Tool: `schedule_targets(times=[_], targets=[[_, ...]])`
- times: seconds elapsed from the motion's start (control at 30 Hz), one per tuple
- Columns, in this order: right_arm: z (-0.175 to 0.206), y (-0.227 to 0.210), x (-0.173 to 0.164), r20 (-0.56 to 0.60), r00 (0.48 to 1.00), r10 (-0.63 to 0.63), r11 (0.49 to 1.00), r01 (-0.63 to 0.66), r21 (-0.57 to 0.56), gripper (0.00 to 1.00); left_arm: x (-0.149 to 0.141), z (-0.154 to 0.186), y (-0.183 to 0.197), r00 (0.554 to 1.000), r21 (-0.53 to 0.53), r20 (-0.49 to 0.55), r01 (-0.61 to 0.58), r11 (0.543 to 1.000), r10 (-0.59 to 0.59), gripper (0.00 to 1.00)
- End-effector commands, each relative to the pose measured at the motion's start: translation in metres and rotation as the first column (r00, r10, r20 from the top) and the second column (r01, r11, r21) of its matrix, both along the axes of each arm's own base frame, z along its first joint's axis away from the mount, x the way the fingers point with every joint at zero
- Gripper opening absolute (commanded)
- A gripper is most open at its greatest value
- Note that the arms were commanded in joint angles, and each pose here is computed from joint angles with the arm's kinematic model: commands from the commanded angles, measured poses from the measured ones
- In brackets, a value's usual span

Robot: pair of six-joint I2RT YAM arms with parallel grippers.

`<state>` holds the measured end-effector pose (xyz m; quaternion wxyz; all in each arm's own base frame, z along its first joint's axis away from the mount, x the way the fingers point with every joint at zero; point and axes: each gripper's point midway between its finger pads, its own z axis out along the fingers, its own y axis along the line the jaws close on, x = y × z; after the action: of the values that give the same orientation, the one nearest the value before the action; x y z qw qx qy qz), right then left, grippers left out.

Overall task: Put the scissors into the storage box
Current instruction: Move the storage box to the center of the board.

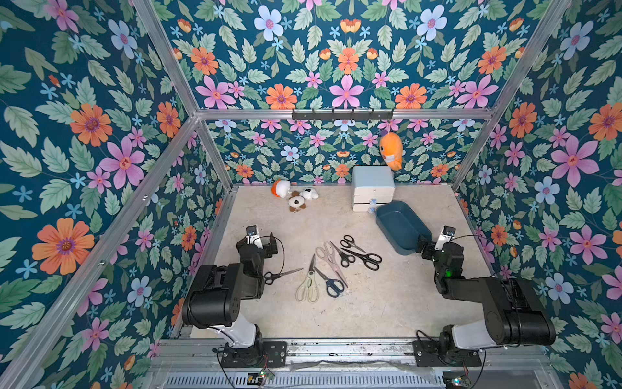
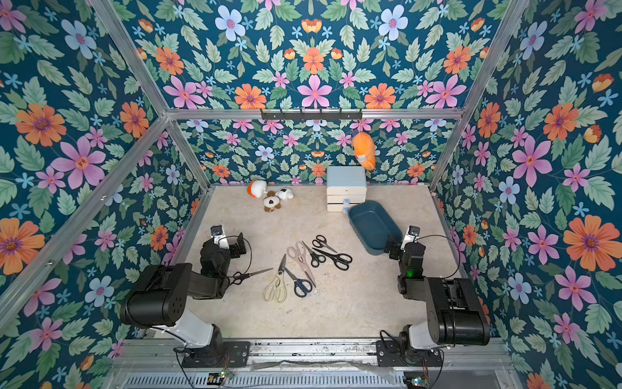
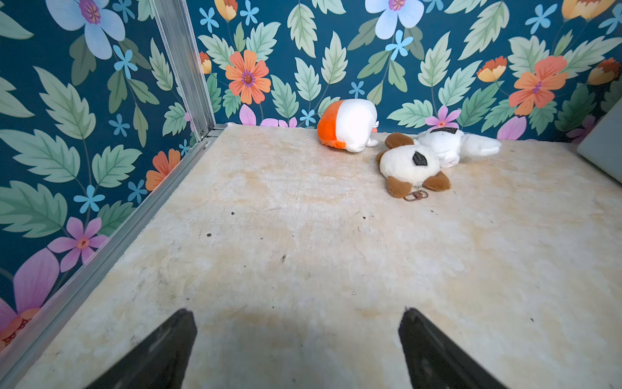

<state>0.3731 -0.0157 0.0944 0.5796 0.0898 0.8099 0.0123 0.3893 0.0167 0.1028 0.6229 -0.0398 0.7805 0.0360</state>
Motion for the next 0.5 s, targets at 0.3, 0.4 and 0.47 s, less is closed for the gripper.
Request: schedule_targets(times=[0.3, 0.4, 0.47], targets=[[0.0071, 0.0029, 0.0035, 0.027, 0.999, 0.019, 1.000, -0.019, 0.001, 0.99, 0.0015, 0.0040, 0.0001, 1.000, 0.008, 0.015, 0.001, 1.000, -0.001, 0.99], [0.0063, 0.0016, 0.0030, 0.024, 0.999, 0.025, 1.000, -0.025, 0.016, 0.99, 0.0021, 0.0045, 0.0002, 1.000, 0.008, 0.015, 0.001, 1.000, -0.001, 0.99], [0.0061, 0.0018, 0.0030, 0.024, 0.999, 0.029, 0.999, -0.030, 0.024, 0.99, 0.0020, 0.0035, 0.0000, 1.000, 0.009, 0.011, 0.001, 1.000, -0.001, 0.99]])
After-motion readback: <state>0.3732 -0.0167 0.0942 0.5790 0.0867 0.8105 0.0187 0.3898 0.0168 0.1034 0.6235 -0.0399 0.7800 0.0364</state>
